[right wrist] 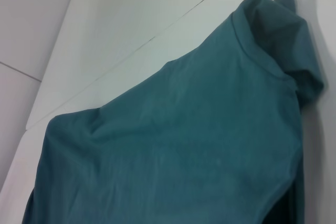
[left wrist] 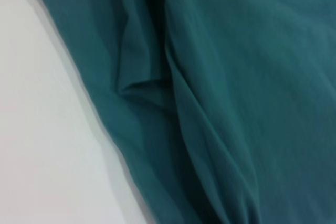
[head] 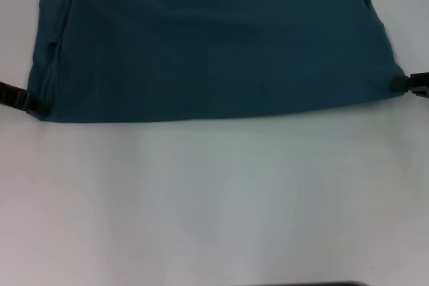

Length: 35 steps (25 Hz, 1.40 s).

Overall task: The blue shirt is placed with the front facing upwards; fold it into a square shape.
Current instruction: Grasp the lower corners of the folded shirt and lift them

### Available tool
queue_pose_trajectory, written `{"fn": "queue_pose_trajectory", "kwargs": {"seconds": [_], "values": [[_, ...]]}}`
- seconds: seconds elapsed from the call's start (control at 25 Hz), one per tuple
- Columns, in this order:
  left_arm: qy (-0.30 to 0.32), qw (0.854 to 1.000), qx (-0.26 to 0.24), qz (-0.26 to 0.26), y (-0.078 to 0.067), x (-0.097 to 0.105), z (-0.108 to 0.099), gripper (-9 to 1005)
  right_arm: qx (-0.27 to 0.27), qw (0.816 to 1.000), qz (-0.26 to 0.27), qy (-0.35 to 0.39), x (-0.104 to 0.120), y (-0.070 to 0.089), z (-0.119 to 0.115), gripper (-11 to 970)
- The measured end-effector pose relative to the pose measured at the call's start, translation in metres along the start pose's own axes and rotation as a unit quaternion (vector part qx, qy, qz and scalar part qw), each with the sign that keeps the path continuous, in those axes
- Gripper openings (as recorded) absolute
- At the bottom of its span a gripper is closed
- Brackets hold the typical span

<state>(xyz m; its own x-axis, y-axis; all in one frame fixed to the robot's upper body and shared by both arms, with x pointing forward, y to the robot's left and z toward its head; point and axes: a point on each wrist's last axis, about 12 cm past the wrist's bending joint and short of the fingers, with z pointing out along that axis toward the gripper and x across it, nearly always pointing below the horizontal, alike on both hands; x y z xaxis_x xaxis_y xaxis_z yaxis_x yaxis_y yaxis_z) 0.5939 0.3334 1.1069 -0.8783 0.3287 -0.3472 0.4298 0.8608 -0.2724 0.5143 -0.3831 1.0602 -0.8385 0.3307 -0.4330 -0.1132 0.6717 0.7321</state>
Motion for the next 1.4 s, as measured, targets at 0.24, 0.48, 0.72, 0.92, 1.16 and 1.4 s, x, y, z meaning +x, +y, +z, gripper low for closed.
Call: {"fn": "queue_pose_trajectory", "kwargs": {"seconds": [0.24, 0.48, 0.72, 0.92, 1.16, 1.4], "values": [[0.003, 1.000, 0.002, 0.000, -0.001, 0.001, 0.001, 3, 0.000, 1.000, -0.002, 0.000, -0.001, 0.000, 0.000, 95], [0.004, 1.000, 0.002, 0.000, -0.001, 0.002, 0.001, 3, -0.001, 1.000, -0.001, 0.001, 0.001, 0.000, 0.000, 99], [0.012, 1.000, 0.010, -0.004, 0.002, 0.009, -0.004, 3, 0.000, 1.000, -0.001, 0.004, 0.004, -0.002, -0.003, 102], [0.018, 1.000, 0.019, -0.012, 0.006, 0.020, -0.008, 3, -0.001, 1.000, -0.004, 0.008, 0.010, -0.004, -0.006, 105], [0.021, 0.999, 0.035, -0.017, 0.009, 0.031, -0.014, 3, -0.022, 0.999, -0.014, 0.024, 0.018, -0.001, -0.004, 108], [0.023, 0.998, 0.057, -0.019, 0.010, 0.046, -0.021, 3, -0.046, 0.998, -0.010, 0.040, 0.033, 0.001, -0.009, 111]]}}
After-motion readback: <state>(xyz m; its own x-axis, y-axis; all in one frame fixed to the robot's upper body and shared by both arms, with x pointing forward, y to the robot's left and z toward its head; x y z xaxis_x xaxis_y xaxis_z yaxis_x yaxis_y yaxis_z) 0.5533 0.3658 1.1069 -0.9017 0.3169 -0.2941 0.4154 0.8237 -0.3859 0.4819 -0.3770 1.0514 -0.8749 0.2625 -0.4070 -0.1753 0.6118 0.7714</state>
